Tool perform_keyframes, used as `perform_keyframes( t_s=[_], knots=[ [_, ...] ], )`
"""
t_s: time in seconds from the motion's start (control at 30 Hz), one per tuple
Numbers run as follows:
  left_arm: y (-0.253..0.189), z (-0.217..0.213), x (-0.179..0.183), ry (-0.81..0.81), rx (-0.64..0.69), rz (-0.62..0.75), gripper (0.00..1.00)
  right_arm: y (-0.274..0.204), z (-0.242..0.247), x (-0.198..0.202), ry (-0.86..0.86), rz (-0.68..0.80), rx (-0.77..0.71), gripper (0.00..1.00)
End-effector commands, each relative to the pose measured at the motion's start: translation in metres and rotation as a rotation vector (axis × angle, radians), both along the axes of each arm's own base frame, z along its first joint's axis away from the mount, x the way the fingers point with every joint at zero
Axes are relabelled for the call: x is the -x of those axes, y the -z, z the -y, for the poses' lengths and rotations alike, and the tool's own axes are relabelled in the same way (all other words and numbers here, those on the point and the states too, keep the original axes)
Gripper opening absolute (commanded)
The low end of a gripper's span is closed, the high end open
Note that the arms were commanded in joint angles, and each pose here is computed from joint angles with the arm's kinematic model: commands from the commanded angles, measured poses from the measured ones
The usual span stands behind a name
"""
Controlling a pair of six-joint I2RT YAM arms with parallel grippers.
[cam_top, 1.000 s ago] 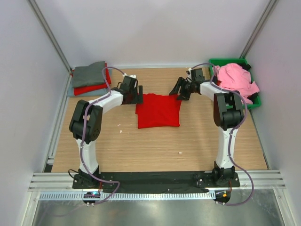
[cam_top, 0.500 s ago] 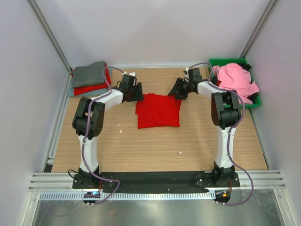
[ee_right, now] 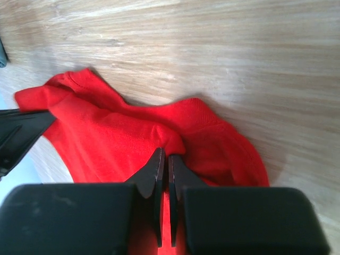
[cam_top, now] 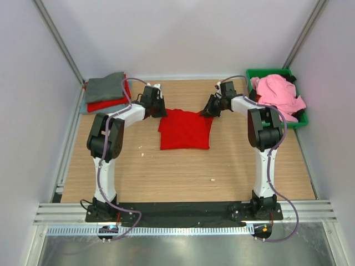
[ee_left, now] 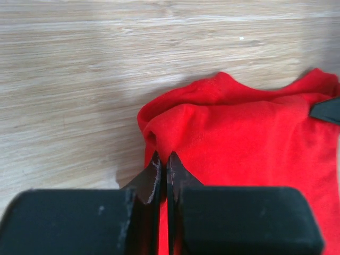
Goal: Fold and stack the t-shirts
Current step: Fold the tshirt
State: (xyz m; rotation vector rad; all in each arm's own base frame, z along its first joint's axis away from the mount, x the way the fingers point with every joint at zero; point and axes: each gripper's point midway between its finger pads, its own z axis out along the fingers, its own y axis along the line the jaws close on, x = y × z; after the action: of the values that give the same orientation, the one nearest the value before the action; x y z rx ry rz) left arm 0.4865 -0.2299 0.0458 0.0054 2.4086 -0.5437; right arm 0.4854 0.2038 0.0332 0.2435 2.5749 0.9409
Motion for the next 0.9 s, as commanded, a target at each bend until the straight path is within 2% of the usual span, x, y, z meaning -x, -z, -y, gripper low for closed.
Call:
perform_keyframes(
  t_s=[0.0, 0.13, 0.47, 0.87],
  knots=[
    [-0.069, 0.006, -0.006, 0.038, 0.065, 0.145, 0.0, -0.073, -0.011, -0.003, -0.019, 0.13, -0.011, 0.03],
    [-0.085, 0.006, 0.001, 0.056, 0.079, 0.163, 0.0, -0.094, -0.008, 0.005, -0.013, 0.152, 0.019, 0.03],
    [-0.099, 0.016, 0.008, 0.107, 0.106, 0.154, 0.0, -0.104, 0.007, 0.03, 0.01, 0.113, 0.085, 0.03],
    [-0.105, 0.033, -0.007, 0.165, 0.113, 0.158, 0.0, -0.108, 0.023, 0.018, 0.053, 0.128, 0.14, 0.03]
  ],
)
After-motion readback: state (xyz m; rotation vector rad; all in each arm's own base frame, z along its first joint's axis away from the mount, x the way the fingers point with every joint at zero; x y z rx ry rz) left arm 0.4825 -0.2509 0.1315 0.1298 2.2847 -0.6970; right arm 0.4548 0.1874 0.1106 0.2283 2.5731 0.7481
